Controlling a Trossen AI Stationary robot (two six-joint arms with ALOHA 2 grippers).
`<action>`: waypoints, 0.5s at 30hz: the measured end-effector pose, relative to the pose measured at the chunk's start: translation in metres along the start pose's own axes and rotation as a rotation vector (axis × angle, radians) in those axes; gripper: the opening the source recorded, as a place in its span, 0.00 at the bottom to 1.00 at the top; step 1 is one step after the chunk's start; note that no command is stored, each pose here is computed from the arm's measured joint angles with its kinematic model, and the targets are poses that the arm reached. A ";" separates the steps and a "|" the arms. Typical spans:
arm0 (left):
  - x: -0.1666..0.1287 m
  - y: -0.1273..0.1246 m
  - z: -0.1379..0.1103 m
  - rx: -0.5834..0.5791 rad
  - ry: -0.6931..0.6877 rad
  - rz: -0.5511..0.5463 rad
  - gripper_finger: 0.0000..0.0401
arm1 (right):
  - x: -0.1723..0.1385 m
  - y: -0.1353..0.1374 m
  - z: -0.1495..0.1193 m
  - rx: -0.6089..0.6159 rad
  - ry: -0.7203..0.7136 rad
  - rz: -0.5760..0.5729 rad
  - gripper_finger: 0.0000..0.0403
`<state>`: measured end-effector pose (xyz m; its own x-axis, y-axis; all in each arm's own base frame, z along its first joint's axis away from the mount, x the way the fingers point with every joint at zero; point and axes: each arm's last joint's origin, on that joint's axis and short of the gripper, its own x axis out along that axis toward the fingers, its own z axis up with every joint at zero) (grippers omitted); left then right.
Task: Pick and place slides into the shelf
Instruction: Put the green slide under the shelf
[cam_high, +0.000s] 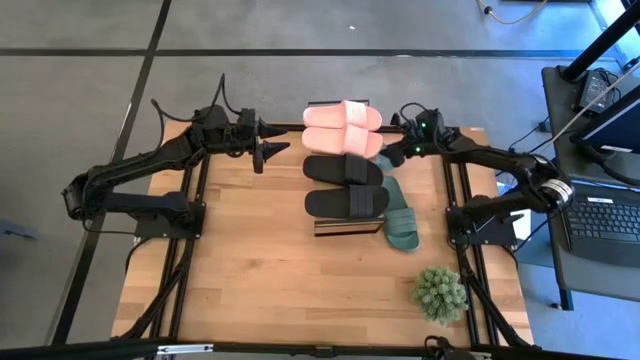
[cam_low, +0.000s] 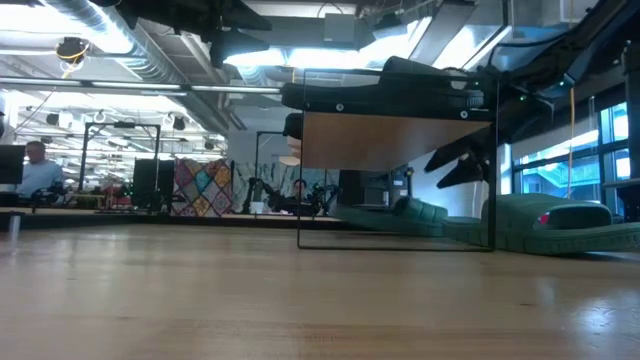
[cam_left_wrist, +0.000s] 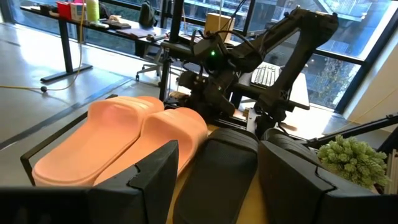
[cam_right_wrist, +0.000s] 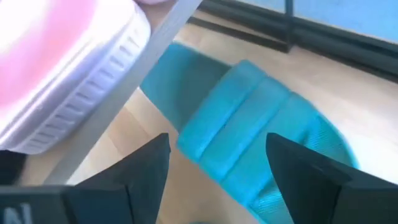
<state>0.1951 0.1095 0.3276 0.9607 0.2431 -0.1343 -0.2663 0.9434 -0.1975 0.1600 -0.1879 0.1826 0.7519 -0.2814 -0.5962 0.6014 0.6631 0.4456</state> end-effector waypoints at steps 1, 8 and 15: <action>0.000 0.000 0.000 0.000 0.000 0.000 0.53 | -0.002 -0.001 0.001 0.001 -0.005 -0.004 0.66; 0.000 0.000 0.000 0.000 0.000 0.000 0.53 | -0.021 -0.011 -0.002 0.105 0.014 -0.094 0.66; 0.000 0.000 0.000 -0.023 0.000 0.000 0.53 | -0.031 -0.024 -0.018 0.321 0.108 -0.354 0.66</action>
<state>0.1951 0.1095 0.3276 0.9608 0.2427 -0.1342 -0.2677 0.9381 -0.2197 0.1174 -0.1827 0.1785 0.4639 -0.3665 -0.8065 0.8808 0.2876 0.3760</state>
